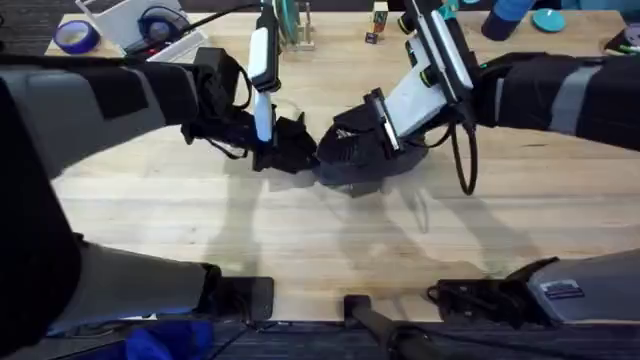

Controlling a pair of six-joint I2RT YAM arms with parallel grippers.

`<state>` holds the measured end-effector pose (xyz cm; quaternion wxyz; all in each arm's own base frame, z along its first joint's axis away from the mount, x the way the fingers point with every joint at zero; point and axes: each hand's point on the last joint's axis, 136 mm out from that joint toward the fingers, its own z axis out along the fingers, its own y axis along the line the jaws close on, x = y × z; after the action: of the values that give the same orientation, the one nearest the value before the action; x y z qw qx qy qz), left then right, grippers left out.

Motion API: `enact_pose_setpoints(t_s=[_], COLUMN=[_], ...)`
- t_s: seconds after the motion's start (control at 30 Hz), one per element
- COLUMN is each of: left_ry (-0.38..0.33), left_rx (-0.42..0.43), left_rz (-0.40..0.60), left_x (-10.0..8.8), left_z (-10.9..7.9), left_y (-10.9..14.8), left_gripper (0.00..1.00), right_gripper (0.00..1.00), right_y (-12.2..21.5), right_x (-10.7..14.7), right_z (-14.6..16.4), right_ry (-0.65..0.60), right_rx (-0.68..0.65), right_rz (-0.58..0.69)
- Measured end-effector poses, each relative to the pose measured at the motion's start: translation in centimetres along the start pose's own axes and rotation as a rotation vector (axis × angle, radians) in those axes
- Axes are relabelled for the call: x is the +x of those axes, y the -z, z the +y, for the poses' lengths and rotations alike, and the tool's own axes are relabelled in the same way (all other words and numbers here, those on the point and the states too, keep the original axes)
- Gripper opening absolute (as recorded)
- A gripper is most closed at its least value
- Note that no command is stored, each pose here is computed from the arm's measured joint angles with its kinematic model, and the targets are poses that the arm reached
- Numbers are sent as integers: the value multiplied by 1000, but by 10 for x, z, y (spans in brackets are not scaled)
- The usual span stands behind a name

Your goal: Unzip the bag, pick up the pens from the table one at a time and place them inside, then zip the bag closed.

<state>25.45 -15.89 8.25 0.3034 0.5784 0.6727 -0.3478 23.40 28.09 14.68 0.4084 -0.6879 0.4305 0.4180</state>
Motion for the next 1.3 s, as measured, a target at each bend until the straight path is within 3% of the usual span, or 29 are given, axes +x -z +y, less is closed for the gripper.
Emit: enact_pose_setpoints(t_s=[0.03,0.07,0.27,0.3,0.8,1.0,1.3], left_ry=[0,0,2,2,3,3,3], left_rx=[0,0,1,2,2,2,2], left_rz=[0,0,0,0,0,0,0], left_x=[0,0,0,0,0,0,0], left_z=[0,0,0,0,-1,-1,-1], left_y=[0,0,0,0,0,0,0], left_gripper=[42,42,42,42,42,42,42], right_gripper=[40,110,947,983,996,996,995], right_y=[0,0,0,0,0,2,39], right_x=[0,0,0,0,-3,-5,-42], right_z=[0,0,0,0,-7,-8,-19], right_ry=[-1,-4,-6,-7,62,18,-28], right_rx=[1,0,1,1,20,26,139], right_rz=[1,1,1,1,-6,-6,-15])
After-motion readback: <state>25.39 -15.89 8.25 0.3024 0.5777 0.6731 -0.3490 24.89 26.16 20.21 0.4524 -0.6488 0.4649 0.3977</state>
